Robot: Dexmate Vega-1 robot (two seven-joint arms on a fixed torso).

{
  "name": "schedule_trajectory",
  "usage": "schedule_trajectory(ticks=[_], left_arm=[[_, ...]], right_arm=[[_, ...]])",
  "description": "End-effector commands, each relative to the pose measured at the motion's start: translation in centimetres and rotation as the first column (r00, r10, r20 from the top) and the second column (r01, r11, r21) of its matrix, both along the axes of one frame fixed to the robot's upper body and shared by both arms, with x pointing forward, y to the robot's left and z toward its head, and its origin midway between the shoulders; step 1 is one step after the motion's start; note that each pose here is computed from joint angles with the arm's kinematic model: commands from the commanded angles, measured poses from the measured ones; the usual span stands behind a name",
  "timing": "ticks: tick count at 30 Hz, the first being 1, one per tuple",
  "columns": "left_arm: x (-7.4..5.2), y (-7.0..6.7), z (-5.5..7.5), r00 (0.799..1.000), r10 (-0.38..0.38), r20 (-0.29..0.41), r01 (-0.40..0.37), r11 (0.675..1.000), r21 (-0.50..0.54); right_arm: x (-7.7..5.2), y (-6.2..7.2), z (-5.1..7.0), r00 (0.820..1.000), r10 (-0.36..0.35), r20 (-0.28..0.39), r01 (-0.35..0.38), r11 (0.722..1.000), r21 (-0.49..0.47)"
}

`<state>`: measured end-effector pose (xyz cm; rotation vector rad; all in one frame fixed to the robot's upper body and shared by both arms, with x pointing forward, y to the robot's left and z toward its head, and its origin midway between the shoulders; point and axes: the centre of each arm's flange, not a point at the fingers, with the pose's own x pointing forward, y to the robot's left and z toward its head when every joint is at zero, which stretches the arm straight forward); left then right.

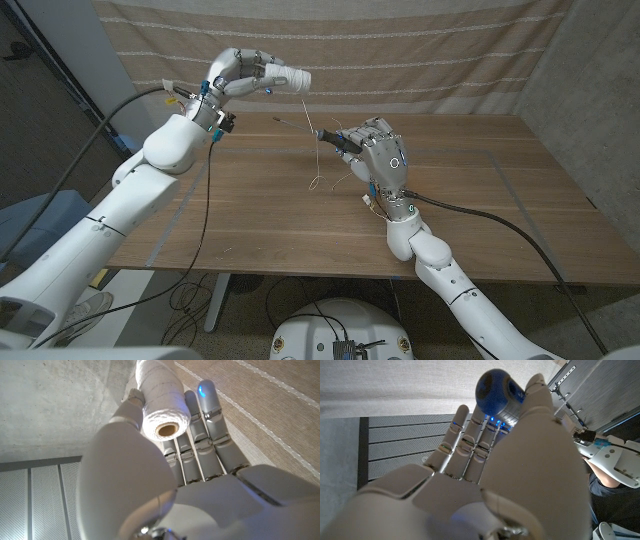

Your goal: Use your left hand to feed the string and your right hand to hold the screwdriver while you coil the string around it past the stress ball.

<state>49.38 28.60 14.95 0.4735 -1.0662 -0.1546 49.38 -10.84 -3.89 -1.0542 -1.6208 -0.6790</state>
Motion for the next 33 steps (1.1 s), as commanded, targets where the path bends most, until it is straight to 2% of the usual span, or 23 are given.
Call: schedule_trajectory(ticks=[1,10,16,24,33], left_arm=[[1.3,1.8,-1.6,0.992,0.115,-0.056,-0.115,0.993,-0.003],[2.1,2.1,-3.4,0.987,0.117,-0.111,-0.115,0.993,0.028],[2.6,1.3,-4.2,0.984,0.108,-0.139,-0.097,0.992,0.083],[2.7,0.1,-4.6,0.982,0.083,-0.168,-0.054,0.983,0.175],[2.1,-1.8,-4.6,0.981,0.042,-0.191,0.016,0.956,0.292]], right_arm=[[0.4,-1.6,1.1,1.0,0.006,-0.005,-0.006,0.995,0.102],[1.5,-3.0,2.4,1.0,-0.027,-0.013,0.029,0.98,0.199],[2.2,-3.4,3.1,0.999,-0.04,-0.023,0.045,0.967,0.251],[3.3,-3.7,3.9,0.997,-0.072,-0.036,0.079,0.954,0.289],[4.3,-3.6,4.4,0.992,-0.114,-0.048,0.123,0.95,0.285]])
